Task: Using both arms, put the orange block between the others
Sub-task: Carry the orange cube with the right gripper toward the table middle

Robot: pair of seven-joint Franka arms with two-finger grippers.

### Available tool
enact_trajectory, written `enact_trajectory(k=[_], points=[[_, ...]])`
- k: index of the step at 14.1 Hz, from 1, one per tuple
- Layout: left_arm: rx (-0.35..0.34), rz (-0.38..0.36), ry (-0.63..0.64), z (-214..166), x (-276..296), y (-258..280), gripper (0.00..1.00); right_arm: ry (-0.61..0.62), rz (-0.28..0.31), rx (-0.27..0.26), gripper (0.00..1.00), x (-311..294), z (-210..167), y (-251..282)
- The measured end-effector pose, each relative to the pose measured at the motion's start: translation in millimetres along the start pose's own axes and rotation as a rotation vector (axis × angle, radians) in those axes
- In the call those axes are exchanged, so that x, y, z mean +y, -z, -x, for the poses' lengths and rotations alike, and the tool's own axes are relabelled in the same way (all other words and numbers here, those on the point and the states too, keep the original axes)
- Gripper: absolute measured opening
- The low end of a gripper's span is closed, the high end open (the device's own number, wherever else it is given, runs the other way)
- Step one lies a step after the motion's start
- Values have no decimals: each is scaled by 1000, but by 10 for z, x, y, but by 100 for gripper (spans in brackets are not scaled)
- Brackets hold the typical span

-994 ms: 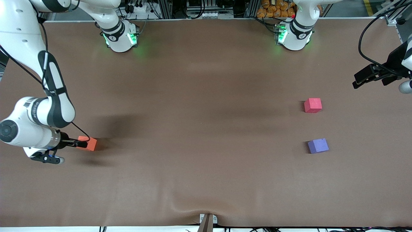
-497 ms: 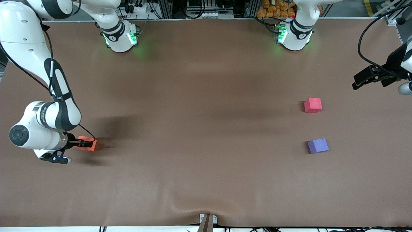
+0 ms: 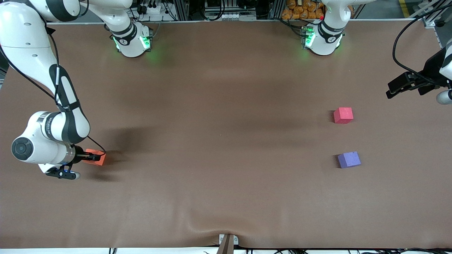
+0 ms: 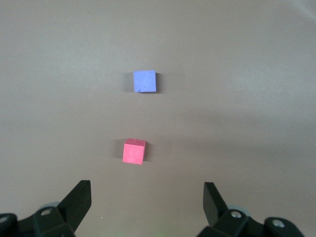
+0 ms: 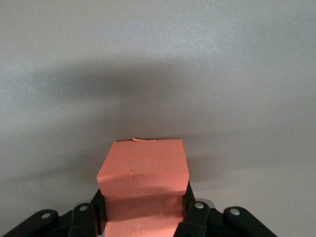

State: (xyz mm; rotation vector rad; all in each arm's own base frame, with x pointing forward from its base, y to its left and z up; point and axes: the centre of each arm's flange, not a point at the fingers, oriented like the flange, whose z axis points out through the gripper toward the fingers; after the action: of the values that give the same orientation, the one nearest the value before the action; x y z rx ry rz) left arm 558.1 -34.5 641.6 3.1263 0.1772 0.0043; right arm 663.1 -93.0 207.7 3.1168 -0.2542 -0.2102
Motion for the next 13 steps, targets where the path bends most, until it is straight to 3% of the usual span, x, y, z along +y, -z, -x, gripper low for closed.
enact_trajectory(k=[2,5,9,13], points=[[3,1,-1,-3,3,3,100,45,-3,4,59,-121,-6,87],[13,2,-3,-11,21,12,100,216,-1,18,56,-557,19,417],[15,3,-4,-12,26,14,100,417,-20,60,54,-1707,255,748],[11,3,-5,-30,29,-16,100,614,-64,66,54,-2959,733,809]])
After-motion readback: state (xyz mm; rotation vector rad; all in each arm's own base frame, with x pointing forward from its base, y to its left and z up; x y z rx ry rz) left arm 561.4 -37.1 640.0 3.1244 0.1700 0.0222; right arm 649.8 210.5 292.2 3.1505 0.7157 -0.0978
